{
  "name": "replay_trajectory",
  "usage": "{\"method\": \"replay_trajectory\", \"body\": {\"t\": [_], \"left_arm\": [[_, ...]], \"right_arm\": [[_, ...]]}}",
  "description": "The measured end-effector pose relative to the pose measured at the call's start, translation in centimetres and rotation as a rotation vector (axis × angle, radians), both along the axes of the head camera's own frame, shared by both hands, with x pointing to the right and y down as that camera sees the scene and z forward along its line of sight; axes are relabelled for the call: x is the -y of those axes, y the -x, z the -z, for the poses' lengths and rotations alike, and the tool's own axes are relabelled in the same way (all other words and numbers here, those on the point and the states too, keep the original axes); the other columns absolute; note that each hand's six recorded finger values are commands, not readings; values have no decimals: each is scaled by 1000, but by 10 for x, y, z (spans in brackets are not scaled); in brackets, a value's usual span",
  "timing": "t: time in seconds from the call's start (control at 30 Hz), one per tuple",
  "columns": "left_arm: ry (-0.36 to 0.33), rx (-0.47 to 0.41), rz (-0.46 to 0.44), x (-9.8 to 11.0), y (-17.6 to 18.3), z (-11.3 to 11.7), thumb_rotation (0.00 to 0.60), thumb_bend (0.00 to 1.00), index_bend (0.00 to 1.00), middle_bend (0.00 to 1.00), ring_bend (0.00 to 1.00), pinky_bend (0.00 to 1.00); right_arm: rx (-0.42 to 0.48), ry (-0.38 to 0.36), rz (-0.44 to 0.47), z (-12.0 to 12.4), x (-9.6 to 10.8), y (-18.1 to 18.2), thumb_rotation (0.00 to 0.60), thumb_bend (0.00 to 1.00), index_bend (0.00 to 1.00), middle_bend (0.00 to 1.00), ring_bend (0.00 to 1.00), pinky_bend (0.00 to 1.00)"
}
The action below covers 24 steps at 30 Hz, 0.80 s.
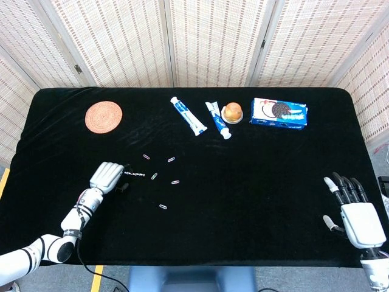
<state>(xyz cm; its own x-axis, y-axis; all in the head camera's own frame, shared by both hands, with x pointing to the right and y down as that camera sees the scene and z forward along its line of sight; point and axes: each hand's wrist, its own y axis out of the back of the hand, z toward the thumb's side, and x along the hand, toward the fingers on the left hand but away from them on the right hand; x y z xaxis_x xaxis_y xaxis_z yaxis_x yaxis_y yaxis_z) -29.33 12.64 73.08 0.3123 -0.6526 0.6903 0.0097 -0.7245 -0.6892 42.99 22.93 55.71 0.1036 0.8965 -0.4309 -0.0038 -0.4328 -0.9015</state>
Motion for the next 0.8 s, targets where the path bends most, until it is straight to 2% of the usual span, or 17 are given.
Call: {"method": "replay_trajectory", "body": {"t": [0.13,0.57,0.8], "left_arm": [[25,-1,-21,0,-8,-7,600,423,406,1000,1000,930],[-27,26,-4,19,3,-12,600,424,419,1000,1000,931],[-4,30,10,19,9,-19,600,424,428,1000,1000,931]], "right_arm": [[-3,-4,-14,1,-4,-3,600,279,0,0,0,0],[-9,21,-31,-5,-1,-6,600,279,0,0,0,0],[-12,29,-36,-8,2,-6,600,279,0,0,0,0]]}}
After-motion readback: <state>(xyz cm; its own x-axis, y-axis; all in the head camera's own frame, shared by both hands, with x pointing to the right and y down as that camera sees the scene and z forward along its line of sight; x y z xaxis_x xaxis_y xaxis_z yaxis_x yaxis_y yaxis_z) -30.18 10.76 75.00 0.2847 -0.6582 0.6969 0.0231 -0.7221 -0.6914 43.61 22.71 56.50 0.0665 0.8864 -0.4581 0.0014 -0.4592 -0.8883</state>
